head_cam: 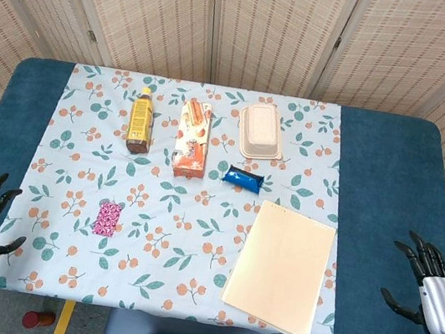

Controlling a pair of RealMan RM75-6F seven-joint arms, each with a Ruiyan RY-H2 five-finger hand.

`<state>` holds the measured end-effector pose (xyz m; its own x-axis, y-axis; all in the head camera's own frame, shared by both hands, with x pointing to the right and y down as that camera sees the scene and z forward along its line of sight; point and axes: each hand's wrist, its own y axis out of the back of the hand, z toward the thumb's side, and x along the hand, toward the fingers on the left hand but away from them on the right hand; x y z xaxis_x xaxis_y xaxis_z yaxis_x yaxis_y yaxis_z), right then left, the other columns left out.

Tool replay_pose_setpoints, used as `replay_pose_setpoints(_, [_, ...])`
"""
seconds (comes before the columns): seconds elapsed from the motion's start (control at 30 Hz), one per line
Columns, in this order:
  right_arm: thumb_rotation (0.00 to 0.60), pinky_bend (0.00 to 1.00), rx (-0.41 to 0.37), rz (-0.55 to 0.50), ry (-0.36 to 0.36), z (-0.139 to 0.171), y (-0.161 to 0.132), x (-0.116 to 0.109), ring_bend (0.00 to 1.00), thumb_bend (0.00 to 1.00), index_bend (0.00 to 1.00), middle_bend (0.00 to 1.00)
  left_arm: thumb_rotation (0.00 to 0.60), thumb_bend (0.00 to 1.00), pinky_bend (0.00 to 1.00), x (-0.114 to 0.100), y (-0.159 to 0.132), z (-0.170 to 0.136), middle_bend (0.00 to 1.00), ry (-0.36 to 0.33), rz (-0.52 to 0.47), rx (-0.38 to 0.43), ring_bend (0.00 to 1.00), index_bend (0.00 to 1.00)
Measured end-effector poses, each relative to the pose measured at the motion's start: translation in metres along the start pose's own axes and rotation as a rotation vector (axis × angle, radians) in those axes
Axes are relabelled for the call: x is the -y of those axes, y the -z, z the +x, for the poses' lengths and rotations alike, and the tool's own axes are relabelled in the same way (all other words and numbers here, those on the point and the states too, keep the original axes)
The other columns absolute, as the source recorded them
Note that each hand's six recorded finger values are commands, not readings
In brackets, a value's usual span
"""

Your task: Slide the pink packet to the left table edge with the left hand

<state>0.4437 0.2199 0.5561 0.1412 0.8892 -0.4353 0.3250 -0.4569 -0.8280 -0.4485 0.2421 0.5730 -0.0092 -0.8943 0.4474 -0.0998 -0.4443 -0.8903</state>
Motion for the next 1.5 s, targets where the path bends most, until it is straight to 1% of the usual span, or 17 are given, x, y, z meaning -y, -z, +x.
replay_pose_setpoints(0.47, [0.6,0.0,0.004,-0.004,0.009,0.003,0.002,-0.002,0.0,0.28,0.15,0.05,0.6,0.22,0.0,0.0,0.0,0.0,0.0,-0.002,-0.006,0.007,0.0,0.21])
replay_pose_setpoints(0.6, [0.6,0.0,0.007,-0.003,0.007,0.003,0.002,-0.002,0.0,0.28,0.15,0.05,0.6,0.23,0.0,0.001,-0.003,0.003,0.0,0.002,-0.004,0.022,0.0,0.22])
replay_pose_setpoints(1.17, [0.6,0.0,0.022,0.0,0.005,0.0,0.005,-0.001,0.0,0.28,0.15,0.05,0.6,0.22,0.0,0.012,-0.03,0.027,0.0,0.051,0.015,0.127,0.0,0.22])
replay_pose_setpoints(1.5, [0.6,0.0,0.019,-0.004,0.006,0.001,0.006,-0.002,0.0,0.28,0.15,0.05,0.6,0.22,0.0,0.023,-0.058,0.037,0.0,0.104,0.039,0.236,0.0,0.25])
